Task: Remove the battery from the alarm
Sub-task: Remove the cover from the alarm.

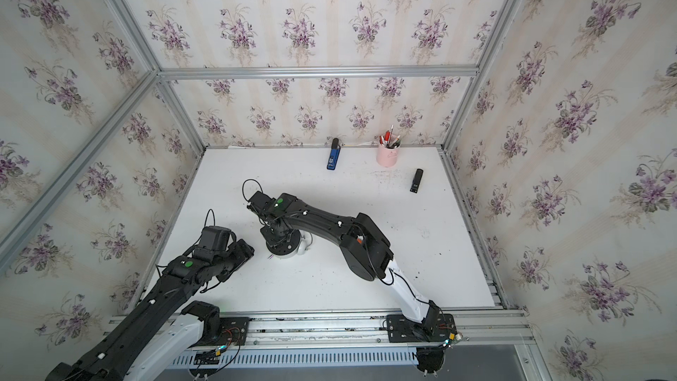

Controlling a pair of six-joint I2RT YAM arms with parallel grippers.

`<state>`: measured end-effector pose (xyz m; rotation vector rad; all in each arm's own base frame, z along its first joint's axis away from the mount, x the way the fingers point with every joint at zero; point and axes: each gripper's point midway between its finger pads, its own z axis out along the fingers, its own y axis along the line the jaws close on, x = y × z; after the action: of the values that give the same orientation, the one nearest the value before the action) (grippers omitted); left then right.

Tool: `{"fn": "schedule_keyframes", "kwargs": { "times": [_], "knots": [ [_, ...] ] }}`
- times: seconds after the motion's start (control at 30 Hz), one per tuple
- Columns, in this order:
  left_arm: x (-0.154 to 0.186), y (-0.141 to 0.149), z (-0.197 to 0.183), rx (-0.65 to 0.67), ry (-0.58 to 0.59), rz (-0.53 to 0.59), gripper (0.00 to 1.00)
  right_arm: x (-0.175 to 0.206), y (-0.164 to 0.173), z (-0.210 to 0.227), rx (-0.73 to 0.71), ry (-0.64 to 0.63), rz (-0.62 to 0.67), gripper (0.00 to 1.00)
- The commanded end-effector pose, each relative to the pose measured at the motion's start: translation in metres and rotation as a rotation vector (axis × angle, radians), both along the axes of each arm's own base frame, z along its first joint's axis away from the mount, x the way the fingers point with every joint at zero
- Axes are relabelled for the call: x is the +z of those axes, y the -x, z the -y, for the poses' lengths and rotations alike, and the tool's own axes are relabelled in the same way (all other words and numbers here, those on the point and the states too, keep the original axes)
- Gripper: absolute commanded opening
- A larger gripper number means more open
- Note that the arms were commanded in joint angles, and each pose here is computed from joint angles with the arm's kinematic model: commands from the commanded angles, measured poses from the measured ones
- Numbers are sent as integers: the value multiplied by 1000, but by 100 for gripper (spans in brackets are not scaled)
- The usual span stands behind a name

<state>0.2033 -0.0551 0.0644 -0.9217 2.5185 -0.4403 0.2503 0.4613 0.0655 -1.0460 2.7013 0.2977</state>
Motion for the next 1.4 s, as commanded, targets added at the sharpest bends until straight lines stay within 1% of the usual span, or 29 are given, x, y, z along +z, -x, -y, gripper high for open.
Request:
{"fn": "schedule_keyframes", "kwargs": {
  "times": [0.0,0.07,0.13,0.17,0.27,0.33,0.47,0.57,0.67,0.77,0.87,0.9,1.0,1.07,1.1,1.13,1.17,1.23,1.33,1.37],
  "knots": [
    [1,-1,0,-13,-5,8,81,-17,4,12,-5,82,-7,15],
    [2,-2,0,-17,-5,12,81,-20,5,13,-2,93,-8,11],
    [1,-2,0,-18,-8,8,81,-22,6,15,-1,105,-8,2],
    [1,-2,0,-21,-5,8,81,-22,6,16,-3,109,-6,0],
    [2,-2,0,-24,-5,9,81,-17,5,16,-7,105,6,0],
    [4,-3,0,-26,-8,12,81,-7,3,15,-14,91,23,0],
    [8,-5,0,-32,-11,18,81,30,-2,17,-39,35,65,0],
    [10,-7,1,-37,-8,22,81,58,-10,32,-81,23,101,0],
    [11,-11,3,-40,0,24,81,72,-25,64,-151,31,107,0],
    [9,-18,10,-61,25,23,81,59,-53,114,-249,39,93,0],
    [6,-28,19,-88,50,7,81,29,-87,163,-352,39,48,0],
    [6,-32,21,-89,54,8,81,19,-99,178,-388,58,47,0],
    [13,-47,22,-94,42,36,81,-9,-124,203,-432,94,43,0],
    [18,-55,21,-99,33,47,81,-26,-133,212,-453,107,14,0],
    [20,-60,23,-107,47,59,82,-34,-136,215,-459,116,6,1],
    [22,-66,28,-121,74,74,82,-41,-137,218,-461,123,-5,12],
    [24,-72,32,-136,95,86,82,-44,-137,220,-468,128,-12,27],
    [33,-86,48,-215,143,131,82,-38,-137,220,-480,106,-17,49],
    [44,-98,65,-317,186,163,83,-6,-136,217,-493,37,15,68],
    [48,-101,70,-352,202,179,83,7,-134,217,-495,13,28,73]
  ]
}}
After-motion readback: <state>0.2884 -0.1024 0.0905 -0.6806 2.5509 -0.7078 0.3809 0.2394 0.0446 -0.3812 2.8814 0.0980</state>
